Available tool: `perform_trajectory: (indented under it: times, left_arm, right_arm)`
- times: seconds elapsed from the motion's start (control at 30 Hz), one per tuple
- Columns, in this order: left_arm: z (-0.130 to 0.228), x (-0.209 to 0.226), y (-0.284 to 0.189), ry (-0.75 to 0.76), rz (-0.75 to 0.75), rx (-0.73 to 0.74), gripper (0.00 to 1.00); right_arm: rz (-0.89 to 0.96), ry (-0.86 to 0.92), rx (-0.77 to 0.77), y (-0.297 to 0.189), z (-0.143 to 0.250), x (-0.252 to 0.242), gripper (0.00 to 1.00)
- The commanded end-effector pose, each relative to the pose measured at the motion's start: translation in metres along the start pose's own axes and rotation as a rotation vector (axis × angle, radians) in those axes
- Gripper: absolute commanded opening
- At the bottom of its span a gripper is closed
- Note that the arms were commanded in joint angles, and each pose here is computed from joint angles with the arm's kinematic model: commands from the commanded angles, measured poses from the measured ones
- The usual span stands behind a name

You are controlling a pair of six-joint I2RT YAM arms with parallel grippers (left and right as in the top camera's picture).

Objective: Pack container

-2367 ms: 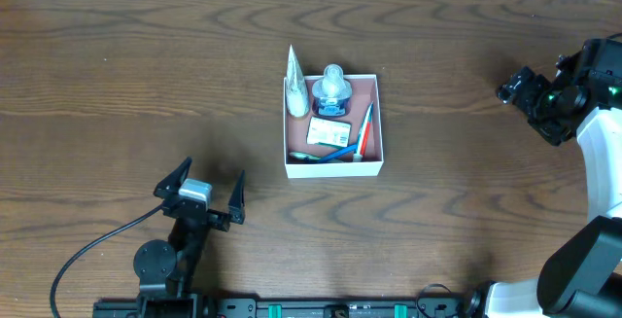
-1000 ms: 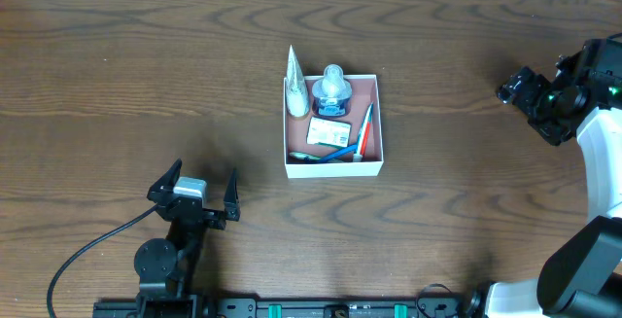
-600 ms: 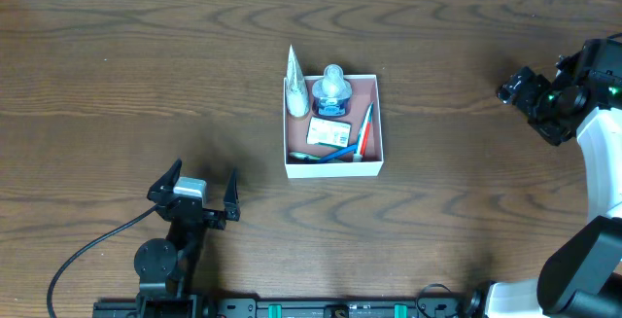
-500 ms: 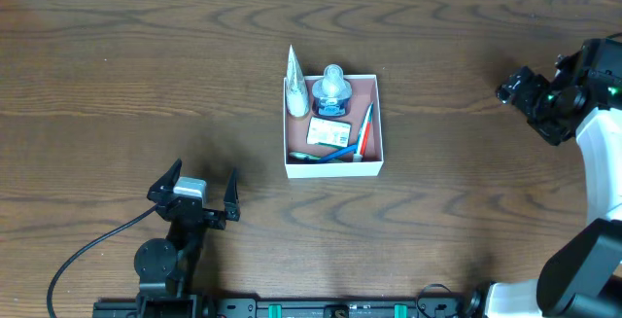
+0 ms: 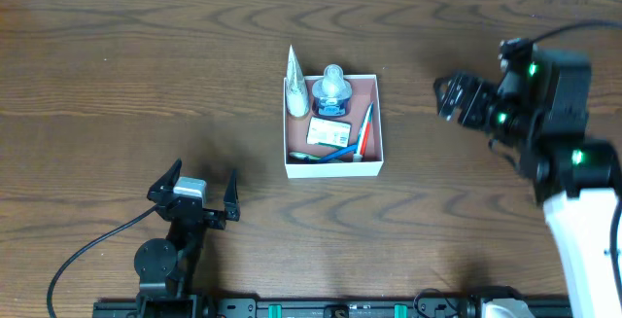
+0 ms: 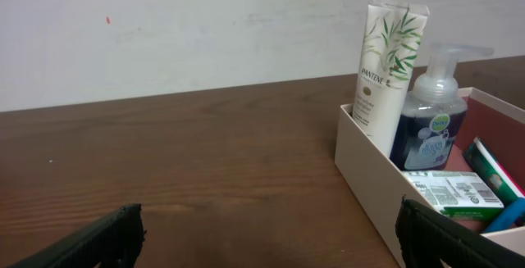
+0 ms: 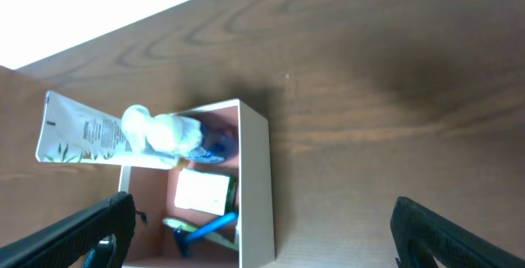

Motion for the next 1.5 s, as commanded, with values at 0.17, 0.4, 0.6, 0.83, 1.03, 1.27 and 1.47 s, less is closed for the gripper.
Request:
perform_trajectory:
  times: [0.17,0.4,0.6,0.83,1.03,1.27,1.47]
  left_arm:
    - [0.014,0.002,0.001,0.002,-0.006,0.045,0.98]
    - [0.014,0.002,0.001,0.002,-0.006,0.045,0.98]
    - [0.014,0.002,0.001,0.002,-0.006,0.045,0.98]
    - [0.014,0.002,0.001,0.002,-0.006,0.045,0.98]
    - [0.014,0.002,0.001,0.002,-0.006,0.045,0.98]
    - [0.014,0.002,0.001,0.002,-0.006,0.045,0.98]
    - [0.014,0.002,0.001,0.002,-0.006,0.045,0.98]
  right_arm:
    - [0.188,-0.009,-0.139,-0.011,0.081,-0.047,0.99]
    - [0.164,-0.064,-0.373,-0.020,0.102,-0.057,0.99]
    - [0.136,-0.187,-0.581,-0.032,0.108,-0.055,0.99]
    - [0.083,-0.369,-0.673,-0.028,0.124,-0.049,0.99]
    - [0.078,-0.385,-0.697,-0.016,0.141,-0.056,0.99]
    - [0.091,-0.431,-0.667,-0.007,0.149,-0.059,0.99]
    - [0.140,-0.564,-0.652,-0.006,0.150,-0.060,0.99]
Point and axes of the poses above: each gripper's point midway between its finger pads, its own y axis out along the fingers, its own x axis along the line the jaws close on, z = x × y, the point moved 5 cm from there along -y, back along the fingers, and after that the axes turned 9 degrees about -y, right-handed, at the moved point
